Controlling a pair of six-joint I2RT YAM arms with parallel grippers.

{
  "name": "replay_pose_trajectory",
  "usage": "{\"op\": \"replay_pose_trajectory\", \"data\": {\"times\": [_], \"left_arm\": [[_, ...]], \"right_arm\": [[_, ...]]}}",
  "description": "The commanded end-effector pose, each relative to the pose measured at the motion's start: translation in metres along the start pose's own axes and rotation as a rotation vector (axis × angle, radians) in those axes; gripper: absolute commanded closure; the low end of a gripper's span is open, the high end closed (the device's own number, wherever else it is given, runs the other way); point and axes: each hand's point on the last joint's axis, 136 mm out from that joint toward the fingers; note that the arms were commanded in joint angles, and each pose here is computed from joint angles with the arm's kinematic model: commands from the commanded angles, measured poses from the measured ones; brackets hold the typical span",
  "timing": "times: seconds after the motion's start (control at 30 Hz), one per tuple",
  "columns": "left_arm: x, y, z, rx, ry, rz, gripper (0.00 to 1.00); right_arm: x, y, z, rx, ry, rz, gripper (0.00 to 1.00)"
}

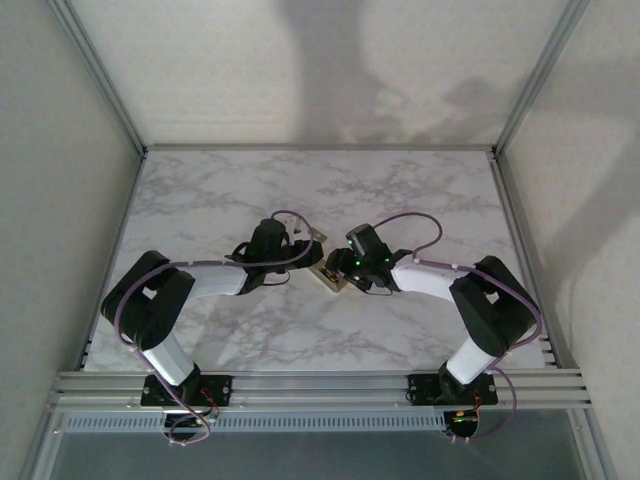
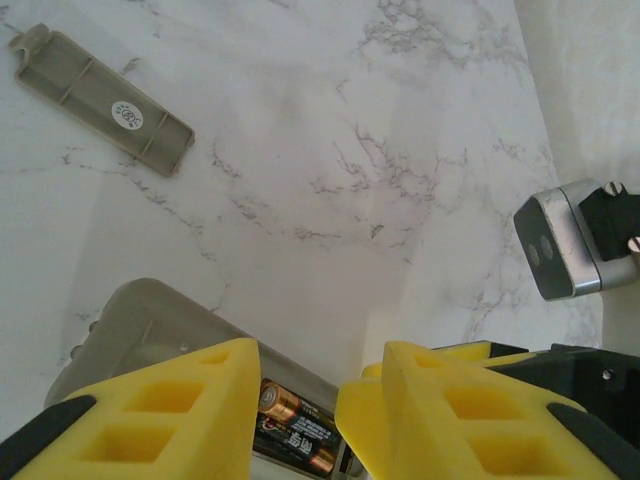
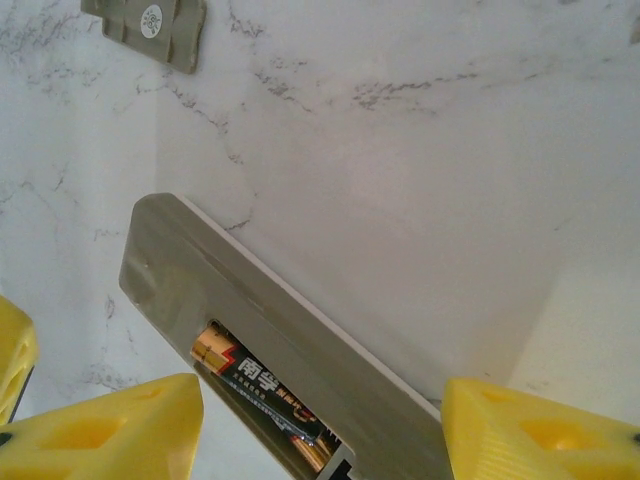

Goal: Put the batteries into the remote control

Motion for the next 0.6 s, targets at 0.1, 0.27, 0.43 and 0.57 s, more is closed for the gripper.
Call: {"op": "replay_pose_trajectory", "data": {"times": [0.1, 0.27, 0.43, 0.57], "left_arm": [[0.005, -0.008, -0.005, 0.002, -0.014, 0.041, 0.63], [0.006, -0.007, -0.005, 0.004, -0.015, 0.040, 0.63], [0.006, -0.007, -0.005, 0.005, -0.015, 0.040, 0.63], [0.006, -0.007, -0.005, 0.007, -0.015, 0.040, 0.63]], "right_arm": [[-0.011, -0.006, 0.004, 0.038, 0.032, 0.048, 0.35], [-0.017, -0.011, 0.010, 0.044, 0.056, 0.065, 0.35], [-0.021, -0.017, 0.016, 0.044, 0.073, 0.082, 0.37], [-0.023, -0.022, 0.022, 0.049, 0.086, 0.096, 0.38]]}}
Point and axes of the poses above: each hand's point on the last joint's axis, 136 mm out from that joint toward the fingers, its own x axis back along the fingers, its own y axis along the line the jaws close on, z = x × y, and after that the axes turned 14 degrees about x, right-handed
